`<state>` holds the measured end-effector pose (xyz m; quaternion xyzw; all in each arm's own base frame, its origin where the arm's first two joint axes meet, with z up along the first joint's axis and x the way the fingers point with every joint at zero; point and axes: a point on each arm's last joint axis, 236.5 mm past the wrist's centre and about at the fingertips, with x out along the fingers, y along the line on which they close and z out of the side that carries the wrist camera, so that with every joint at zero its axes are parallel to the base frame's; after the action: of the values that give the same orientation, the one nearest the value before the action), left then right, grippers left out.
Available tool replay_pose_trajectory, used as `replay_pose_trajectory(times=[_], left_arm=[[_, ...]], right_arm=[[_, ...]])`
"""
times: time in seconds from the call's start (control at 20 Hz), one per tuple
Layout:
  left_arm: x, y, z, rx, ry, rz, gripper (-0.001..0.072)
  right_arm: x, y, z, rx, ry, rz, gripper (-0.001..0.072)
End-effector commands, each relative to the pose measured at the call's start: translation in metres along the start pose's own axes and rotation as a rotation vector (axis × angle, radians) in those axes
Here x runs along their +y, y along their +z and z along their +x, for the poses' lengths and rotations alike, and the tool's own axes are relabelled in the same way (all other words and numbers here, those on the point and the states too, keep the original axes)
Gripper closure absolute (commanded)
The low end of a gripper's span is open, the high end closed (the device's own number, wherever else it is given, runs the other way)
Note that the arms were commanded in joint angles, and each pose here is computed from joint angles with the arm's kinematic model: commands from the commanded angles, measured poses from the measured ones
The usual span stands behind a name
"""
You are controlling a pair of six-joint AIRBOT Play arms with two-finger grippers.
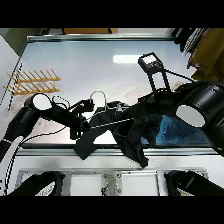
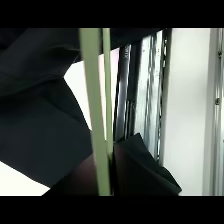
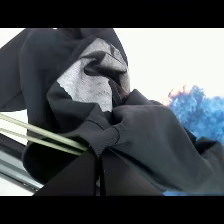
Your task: Fold the clothes and pants, and hang the long-sleeved shirts on hangers.
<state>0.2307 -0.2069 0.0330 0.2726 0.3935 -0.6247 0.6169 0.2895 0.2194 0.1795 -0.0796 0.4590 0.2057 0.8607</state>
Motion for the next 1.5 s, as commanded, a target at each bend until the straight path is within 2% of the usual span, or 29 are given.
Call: replay_pose_trajectory(times=[0.0, 0.1, 0.3, 0.9, 0.95, 1.05, 1.1, 1.45], left_arm=[[0.006, 0.018, 0.010, -0.021, 0.052, 0.060, 0.0696], [0.005, 0.022, 0.016, -0.023, 0.044, 0.069, 0.0696], [-0.008, 0.032, 0.033, -0.077, -0.076, 0.006, 0.0696], [-0.009, 0.030, 0.038, -0.077, -0.102, -0.010, 0.0696], [-0.009, 0.030, 0.038, -0.077, -0.103, -0.010, 0.0695], [-0.009, 0.030, 0.038, -0.077, -0.102, -0.011, 0.0696], [-0.009, 0.030, 0.038, -0.077, -0.102, -0.011, 0.0696], [-0.009, 0.030, 0.038, -0.077, -0.103, -0.010, 0.0695]], right_arm=[[0.025, 0.010, 0.004, -0.033, 0.103, 0.025, 0.0698], [0.039, 0.015, 0.005, -0.048, 0.158, 0.040, 0.0698], [0.059, 0.025, 0.002, -0.084, 0.240, 0.061, 0.0698], [0.084, 0.016, 0.011, -0.044, 0.280, 0.020, 0.0679], [0.085, 0.015, 0.011, -0.042, 0.285, 0.022, 0.0574], [0.084, 0.014, 0.008, -0.043, 0.284, 0.020, 0.0133], [0.083, 0.013, 0.004, -0.048, 0.284, -0.004, 0.0107], [0.026, -0.003, -0.026, -0.014, 0.198, -0.012, 0.0107]])
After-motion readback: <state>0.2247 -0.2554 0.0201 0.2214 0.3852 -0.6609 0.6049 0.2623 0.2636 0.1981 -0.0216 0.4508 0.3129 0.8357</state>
